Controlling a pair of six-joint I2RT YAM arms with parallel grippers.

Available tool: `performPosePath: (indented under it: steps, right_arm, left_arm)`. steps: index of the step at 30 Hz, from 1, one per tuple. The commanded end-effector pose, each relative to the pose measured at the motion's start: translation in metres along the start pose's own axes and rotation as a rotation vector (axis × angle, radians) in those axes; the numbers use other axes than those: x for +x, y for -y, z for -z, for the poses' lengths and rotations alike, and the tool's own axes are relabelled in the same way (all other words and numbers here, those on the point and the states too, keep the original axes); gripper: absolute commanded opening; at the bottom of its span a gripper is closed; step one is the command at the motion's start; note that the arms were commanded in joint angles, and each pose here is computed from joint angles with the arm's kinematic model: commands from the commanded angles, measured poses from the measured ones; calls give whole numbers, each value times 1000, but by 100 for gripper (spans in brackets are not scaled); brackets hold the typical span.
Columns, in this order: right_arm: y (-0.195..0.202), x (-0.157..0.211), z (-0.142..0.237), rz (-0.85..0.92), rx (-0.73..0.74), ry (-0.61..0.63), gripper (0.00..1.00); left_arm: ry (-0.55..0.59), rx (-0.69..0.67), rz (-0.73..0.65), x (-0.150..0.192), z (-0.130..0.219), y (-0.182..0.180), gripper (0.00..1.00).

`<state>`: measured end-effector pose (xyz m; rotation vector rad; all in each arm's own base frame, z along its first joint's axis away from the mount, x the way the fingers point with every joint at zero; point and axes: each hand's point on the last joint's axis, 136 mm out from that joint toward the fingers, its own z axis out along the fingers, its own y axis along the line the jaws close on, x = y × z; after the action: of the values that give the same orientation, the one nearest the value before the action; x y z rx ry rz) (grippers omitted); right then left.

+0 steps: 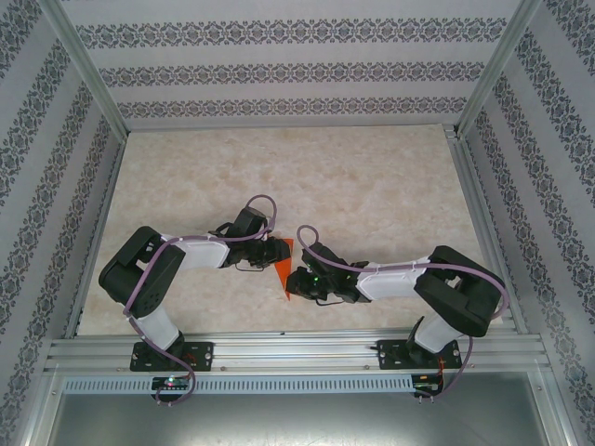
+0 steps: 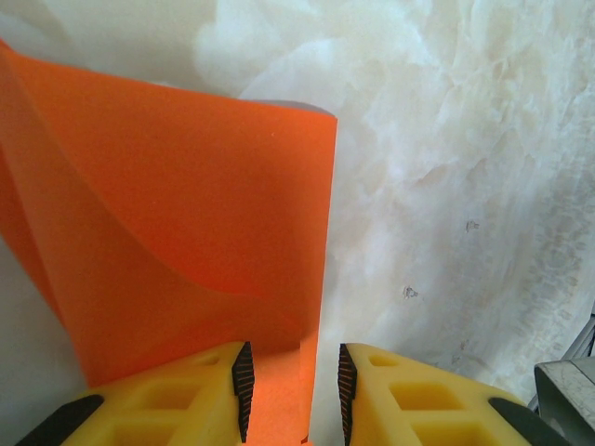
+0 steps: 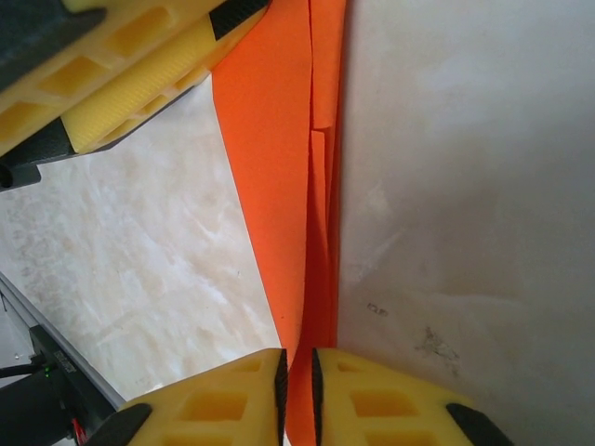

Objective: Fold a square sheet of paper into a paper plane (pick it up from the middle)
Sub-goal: Fold the wing for the fifth time at the center of the table.

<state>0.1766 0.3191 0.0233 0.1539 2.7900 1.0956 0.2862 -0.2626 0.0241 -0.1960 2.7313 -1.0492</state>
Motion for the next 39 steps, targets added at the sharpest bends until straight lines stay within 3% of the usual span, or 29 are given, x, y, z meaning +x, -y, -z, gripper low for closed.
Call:
performPosePath:
  steps: [1,13,15,22,29,35,39]
  right_arm:
    - [-7,-4,-4,-9,-19,2,15]
    - [0,-14,22,-36,-10,114,20]
    - [-3,-14,22,-36,-23,115,25]
    - [-14,-13,5,-40,-44,68,27]
    - [-11,-10,-7,-55,-64,50,9]
    - [5,0,-8,-60,-17,30,3]
    - [20,17,-12,-30,67,-20,5]
  left_arm:
    - [-78,-140,70,23,-9,-43,35]
    - [-80,-147,71,24,-9,-45,35]
    - [-80,-147,68,24,-9,-44,35]
    - [-82,-145,69,24,-9,-44,35]
    - [-85,-145,67,24,-9,-44,35]
    - [-84,-146,73,24,-10,-45,35]
    - [-83,-153,75,24,-10,-46,35]
